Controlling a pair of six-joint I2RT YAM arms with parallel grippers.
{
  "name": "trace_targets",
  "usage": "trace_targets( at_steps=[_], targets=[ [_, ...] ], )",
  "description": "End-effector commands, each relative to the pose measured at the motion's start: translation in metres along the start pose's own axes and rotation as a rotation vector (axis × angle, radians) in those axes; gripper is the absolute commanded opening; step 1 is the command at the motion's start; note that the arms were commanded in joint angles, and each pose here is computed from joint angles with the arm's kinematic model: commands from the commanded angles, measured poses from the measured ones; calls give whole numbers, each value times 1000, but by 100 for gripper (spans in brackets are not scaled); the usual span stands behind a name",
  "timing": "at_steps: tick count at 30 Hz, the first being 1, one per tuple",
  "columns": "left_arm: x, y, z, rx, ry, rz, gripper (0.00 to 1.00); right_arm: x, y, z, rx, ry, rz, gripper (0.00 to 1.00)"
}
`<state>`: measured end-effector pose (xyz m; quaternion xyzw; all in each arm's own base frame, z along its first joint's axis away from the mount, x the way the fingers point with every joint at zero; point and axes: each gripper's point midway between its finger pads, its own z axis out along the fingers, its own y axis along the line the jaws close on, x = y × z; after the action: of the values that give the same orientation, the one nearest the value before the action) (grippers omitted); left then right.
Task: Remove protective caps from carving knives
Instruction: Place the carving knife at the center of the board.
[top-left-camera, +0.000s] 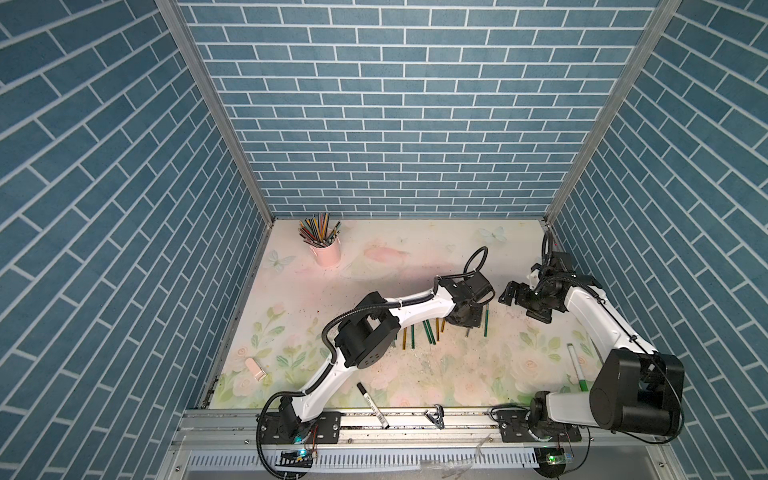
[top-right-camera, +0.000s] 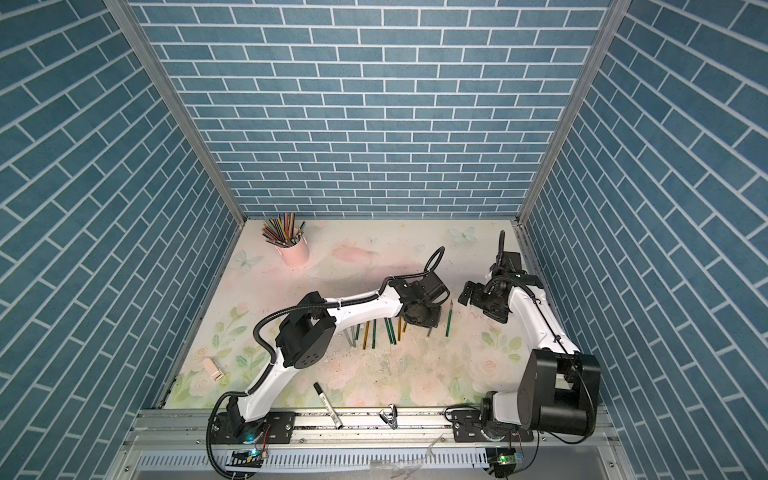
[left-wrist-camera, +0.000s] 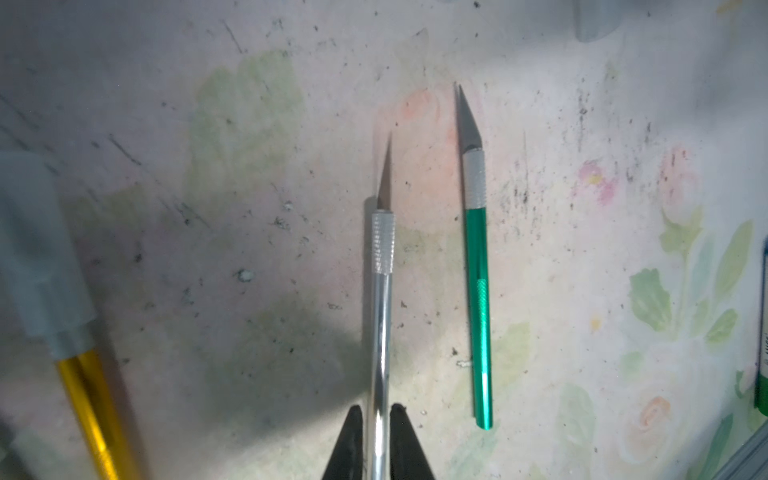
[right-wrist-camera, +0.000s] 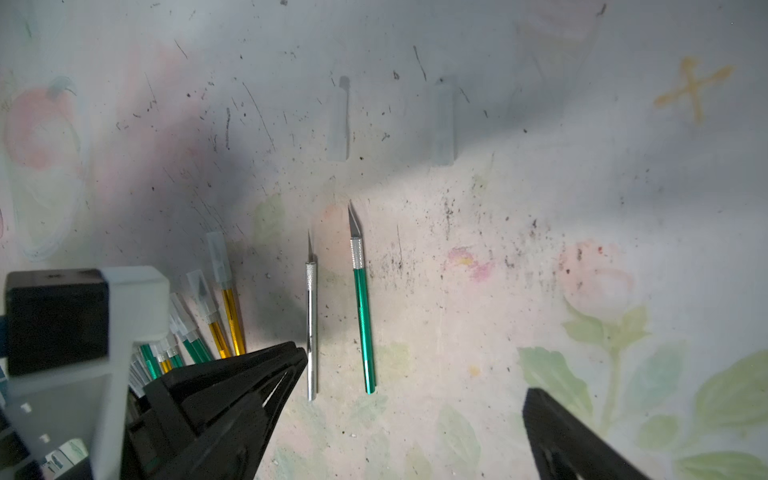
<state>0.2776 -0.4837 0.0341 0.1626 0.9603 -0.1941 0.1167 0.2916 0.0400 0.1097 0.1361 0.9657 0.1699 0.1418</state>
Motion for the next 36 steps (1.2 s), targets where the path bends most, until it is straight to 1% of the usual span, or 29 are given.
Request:
trace_targets(
  at_steps=[1, 10, 15, 18, 20, 23, 26, 30, 32, 36],
  targets=[
    [-1, 2, 0, -35, -4, -23, 16, 2, 3, -4, -26, -3, 6, 98],
    [-2, 0, 1, -29, -3, -27, 17, 3, 1, 0, -28, 5, 8, 98],
    [-8, -5, -9, -14, -24, -12, 25, 2, 1, 1, -28, 5, 6, 98],
    [-12, -9, -19, 1, -44, 1, 34, -1, 2, 0, -28, 0, 1, 98],
    [-16, -12, -28, 9, -59, 13, 43, -3, 2, -2, -23, -2, -8, 98],
    [-20, -15, -40, 13, -82, 38, 54, -6, 3, -6, -17, -18, -16, 98],
    [-23, -13, -52, 6, -102, 56, 63, -7, 3, -7, -17, -24, -18, 98],
    [-25, -6, -64, -8, -124, 65, 75, -8, 3, -7, -20, -26, -17, 98],
    [-26, 1, -69, -19, -128, 58, 85, -10, 5, -7, -25, -31, -15, 98],
    [-25, 18, -79, -64, -138, 56, 99, -18, 8, -8, -33, -49, -15, 98]
  ],
)
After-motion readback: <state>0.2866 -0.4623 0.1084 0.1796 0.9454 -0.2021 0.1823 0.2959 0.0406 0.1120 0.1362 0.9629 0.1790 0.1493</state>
